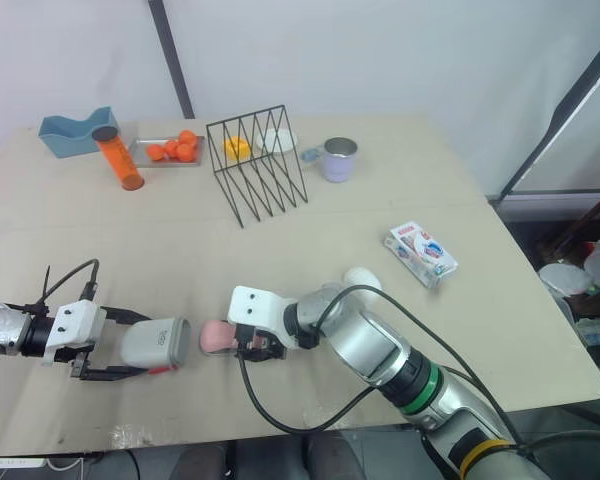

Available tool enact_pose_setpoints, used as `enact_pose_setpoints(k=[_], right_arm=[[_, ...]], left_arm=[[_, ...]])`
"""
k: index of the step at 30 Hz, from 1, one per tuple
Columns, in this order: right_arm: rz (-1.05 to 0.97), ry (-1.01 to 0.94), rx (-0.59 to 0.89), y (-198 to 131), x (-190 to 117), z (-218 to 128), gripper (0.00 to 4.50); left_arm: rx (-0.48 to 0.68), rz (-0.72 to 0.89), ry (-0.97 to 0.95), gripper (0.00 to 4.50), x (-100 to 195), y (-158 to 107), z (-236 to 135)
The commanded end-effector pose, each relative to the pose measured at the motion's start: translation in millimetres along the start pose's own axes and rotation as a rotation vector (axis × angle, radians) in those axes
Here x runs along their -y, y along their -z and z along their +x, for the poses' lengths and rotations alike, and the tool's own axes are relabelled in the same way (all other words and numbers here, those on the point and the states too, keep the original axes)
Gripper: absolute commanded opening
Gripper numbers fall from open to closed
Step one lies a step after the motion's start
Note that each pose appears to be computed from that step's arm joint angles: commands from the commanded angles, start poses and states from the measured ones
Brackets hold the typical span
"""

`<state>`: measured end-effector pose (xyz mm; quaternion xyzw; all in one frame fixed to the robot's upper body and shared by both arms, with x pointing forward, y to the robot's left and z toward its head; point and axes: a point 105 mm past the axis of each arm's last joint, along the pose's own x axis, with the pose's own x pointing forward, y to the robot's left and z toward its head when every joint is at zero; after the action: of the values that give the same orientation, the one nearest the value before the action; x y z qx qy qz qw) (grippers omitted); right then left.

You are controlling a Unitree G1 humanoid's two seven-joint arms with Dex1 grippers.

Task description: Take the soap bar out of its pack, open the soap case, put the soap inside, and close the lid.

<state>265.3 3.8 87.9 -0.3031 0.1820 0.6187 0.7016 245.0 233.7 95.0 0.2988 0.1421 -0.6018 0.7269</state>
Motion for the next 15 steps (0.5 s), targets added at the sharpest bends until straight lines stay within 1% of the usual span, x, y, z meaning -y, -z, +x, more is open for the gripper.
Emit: enact_pose_setpoints(k=[1,9,15], right_arm=[[-0.001,-0.012,-0.01,6,-1,-5,2.54],[-0.087,-0.018,-0.025,12,18,-48,2.54],[-0.112,-0.03,-0.052,15,23,-64,2.54]], left_arm=[[0.021,0.04,-0.004,3.47,-4,-11,1],[0.064,0.056,0.01,3.47,-8,-25,16],[0.09,0.072,0.025,3.47,-10,-31,33]])
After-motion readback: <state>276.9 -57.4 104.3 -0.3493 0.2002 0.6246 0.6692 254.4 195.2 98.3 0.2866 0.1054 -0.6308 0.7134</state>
